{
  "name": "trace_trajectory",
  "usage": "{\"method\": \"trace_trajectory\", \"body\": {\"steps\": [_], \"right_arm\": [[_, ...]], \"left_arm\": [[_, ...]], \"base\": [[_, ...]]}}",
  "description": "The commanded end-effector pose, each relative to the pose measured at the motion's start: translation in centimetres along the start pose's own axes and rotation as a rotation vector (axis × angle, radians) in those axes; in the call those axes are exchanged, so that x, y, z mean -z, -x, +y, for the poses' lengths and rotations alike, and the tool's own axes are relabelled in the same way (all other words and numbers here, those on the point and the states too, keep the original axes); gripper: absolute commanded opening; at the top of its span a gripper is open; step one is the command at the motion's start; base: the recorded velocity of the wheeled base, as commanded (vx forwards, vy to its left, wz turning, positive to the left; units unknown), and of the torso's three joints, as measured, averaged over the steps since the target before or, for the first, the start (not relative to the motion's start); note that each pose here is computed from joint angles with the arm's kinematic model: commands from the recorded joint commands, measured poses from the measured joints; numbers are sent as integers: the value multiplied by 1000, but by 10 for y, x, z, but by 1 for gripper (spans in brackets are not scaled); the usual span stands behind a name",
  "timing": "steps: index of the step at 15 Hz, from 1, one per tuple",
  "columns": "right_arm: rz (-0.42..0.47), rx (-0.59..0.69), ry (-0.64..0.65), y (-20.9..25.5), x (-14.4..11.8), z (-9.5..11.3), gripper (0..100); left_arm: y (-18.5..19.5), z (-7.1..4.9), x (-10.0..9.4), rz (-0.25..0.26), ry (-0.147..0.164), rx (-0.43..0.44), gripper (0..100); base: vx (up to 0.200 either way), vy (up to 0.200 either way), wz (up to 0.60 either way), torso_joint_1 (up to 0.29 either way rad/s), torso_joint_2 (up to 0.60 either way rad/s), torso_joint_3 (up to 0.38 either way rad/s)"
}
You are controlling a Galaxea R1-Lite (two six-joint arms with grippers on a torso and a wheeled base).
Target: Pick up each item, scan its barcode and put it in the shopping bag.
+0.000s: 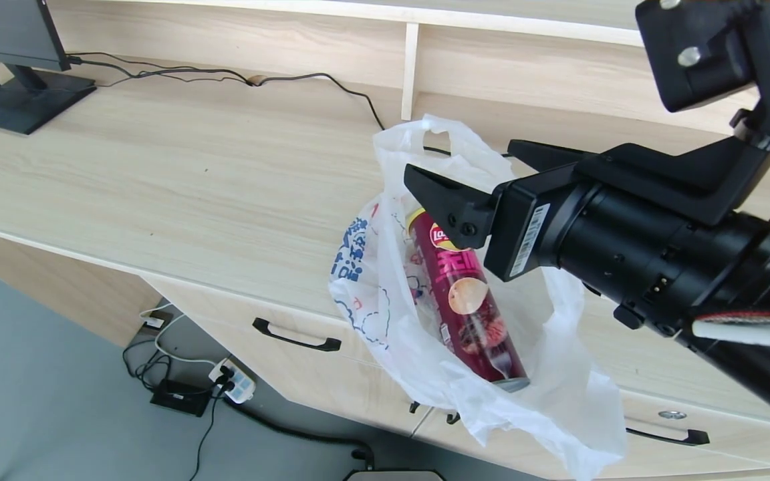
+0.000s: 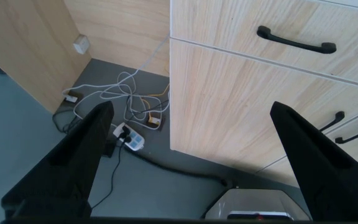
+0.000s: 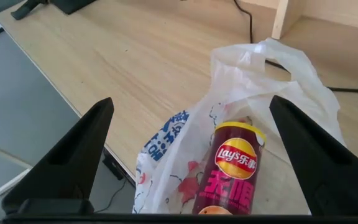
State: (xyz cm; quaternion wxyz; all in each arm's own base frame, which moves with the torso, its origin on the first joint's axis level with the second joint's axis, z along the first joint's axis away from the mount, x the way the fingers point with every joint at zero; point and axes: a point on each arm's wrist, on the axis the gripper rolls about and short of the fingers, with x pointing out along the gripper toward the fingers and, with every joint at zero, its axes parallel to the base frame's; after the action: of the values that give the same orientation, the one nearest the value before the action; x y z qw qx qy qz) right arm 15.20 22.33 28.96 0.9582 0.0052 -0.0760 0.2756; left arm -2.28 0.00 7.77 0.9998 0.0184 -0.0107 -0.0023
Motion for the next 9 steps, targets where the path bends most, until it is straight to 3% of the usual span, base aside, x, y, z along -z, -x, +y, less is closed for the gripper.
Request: {"method": "trace_trajectory", "body": {"steps": [1,3,6,9], "right_arm": [[-2,-1,0,0,0,0,100],[5,-3,-1,3,2,-1,100],[-7,-10,-6,6,-1,-2,100],[-23,-8,-13,10,-6,-5,100]], "left_arm": [[0,0,0,0,0,0,100],[0,0,0,0,-2,0,100],[0,0,0,-2,0,0,100],[0,0,0,0,2,0,100]], "base": [[0,0,0,0,0,0],[0,0,0,0,0,0],[0,0,-600,-1,1,-1],[0,0,0,0,0,0]]}}
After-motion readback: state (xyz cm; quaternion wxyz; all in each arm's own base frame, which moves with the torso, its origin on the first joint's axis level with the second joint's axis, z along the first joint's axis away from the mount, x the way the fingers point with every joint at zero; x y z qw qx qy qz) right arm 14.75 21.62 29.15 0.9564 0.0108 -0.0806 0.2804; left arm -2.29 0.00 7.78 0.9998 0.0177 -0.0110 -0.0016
